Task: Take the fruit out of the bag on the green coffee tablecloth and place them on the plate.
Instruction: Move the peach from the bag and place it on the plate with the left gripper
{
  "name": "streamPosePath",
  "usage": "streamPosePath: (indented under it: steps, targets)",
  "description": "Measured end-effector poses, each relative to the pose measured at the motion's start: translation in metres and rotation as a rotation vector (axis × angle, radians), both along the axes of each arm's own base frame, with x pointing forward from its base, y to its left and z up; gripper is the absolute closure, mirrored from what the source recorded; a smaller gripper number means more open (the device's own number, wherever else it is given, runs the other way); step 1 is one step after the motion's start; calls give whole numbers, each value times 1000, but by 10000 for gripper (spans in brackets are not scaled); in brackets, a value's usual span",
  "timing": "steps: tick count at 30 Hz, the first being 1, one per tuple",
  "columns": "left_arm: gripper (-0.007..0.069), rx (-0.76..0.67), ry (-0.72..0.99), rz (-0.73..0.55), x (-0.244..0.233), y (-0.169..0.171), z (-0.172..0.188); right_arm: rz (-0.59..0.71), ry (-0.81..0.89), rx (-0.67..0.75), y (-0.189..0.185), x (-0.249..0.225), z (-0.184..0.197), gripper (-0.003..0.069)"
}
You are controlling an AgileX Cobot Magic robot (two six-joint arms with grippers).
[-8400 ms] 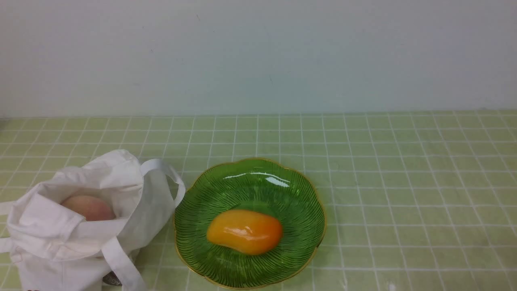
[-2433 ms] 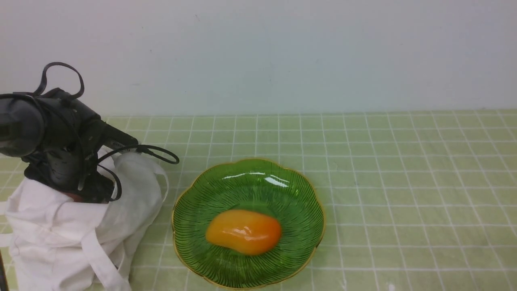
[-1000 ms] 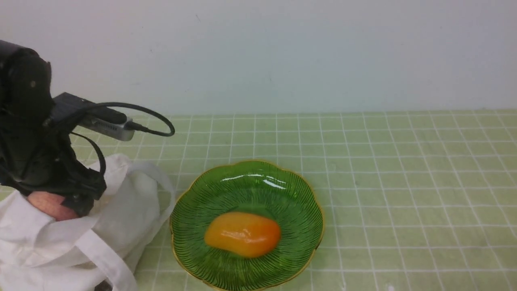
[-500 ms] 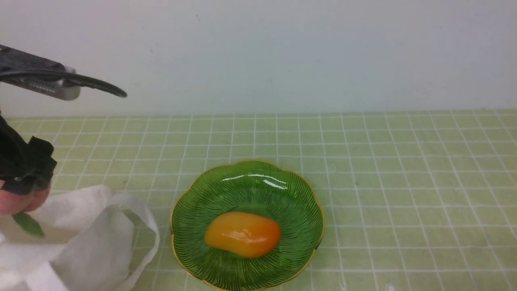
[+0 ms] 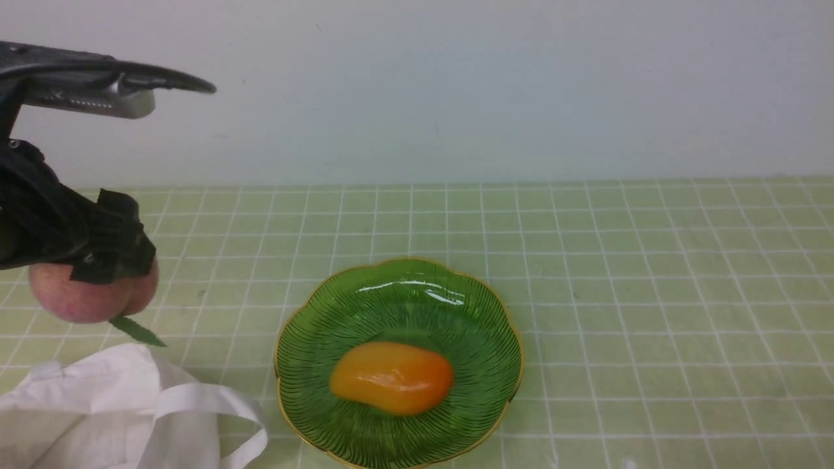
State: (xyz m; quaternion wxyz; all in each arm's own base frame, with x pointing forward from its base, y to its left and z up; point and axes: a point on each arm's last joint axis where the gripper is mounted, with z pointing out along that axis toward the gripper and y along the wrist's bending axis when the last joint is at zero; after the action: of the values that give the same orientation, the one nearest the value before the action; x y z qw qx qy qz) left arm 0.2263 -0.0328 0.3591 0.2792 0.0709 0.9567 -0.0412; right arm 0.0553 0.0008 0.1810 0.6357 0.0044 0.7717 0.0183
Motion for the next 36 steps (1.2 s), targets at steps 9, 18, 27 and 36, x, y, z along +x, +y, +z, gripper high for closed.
streamPosePath:
  steps: [9, 18, 27, 36]
  targets:
    - [4, -285, 21, -241, 13, -64, -10, 0, 0, 0, 0, 0, 0, 673]
    - [4, -287, -8, -332, 64, -137, -76, 0, 0, 0, 0, 0, 0, 673]
    - [11, -255, 6, -255, 100, -154, -141, 0, 0, 0, 0, 0, 0, 673]
    - [2, -223, 43, -274, 105, -156, -162, 0, 0, 0, 0, 0, 0, 673]
